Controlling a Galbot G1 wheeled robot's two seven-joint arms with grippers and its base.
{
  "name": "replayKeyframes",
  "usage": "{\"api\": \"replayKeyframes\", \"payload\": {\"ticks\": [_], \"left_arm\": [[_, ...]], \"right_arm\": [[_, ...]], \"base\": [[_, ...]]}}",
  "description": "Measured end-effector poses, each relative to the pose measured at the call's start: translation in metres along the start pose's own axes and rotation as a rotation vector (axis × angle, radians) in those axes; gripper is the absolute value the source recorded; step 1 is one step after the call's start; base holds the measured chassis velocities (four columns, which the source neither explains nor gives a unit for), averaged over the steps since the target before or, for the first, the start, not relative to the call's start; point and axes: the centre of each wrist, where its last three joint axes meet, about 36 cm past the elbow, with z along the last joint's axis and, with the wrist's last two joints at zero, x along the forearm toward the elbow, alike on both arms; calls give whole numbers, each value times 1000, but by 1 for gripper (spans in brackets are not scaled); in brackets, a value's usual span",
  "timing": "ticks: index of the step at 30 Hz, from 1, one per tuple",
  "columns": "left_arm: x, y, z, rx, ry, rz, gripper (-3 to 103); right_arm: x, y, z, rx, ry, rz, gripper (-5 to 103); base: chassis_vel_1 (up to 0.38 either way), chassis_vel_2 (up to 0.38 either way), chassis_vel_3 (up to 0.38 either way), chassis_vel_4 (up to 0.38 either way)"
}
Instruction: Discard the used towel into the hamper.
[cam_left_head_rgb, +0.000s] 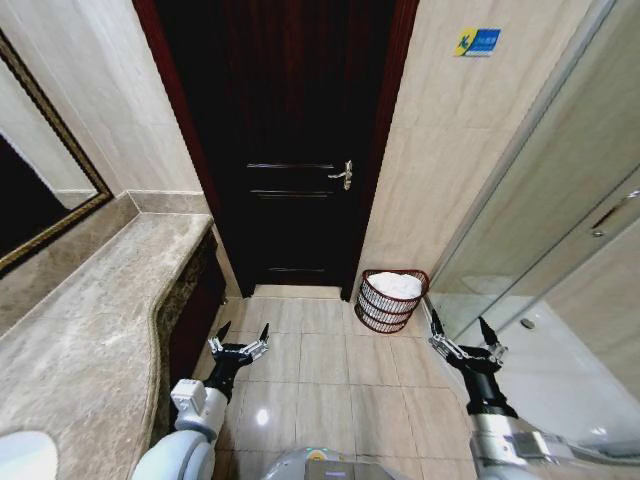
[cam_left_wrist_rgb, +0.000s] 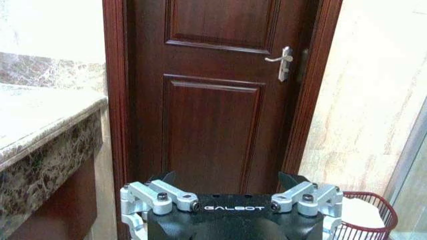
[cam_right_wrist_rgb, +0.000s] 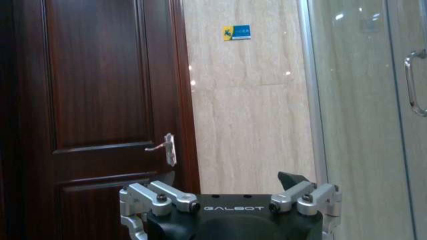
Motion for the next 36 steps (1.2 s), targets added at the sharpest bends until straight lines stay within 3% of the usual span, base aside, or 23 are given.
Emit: {"api": "replayKeyframes", "payload": {"ticks": [36], "left_arm": [[0,0,0,0,0,0,100]], "right_arm": [[0,0,0,0,0,0,100]], "base": [[0,0,0,0]]}}
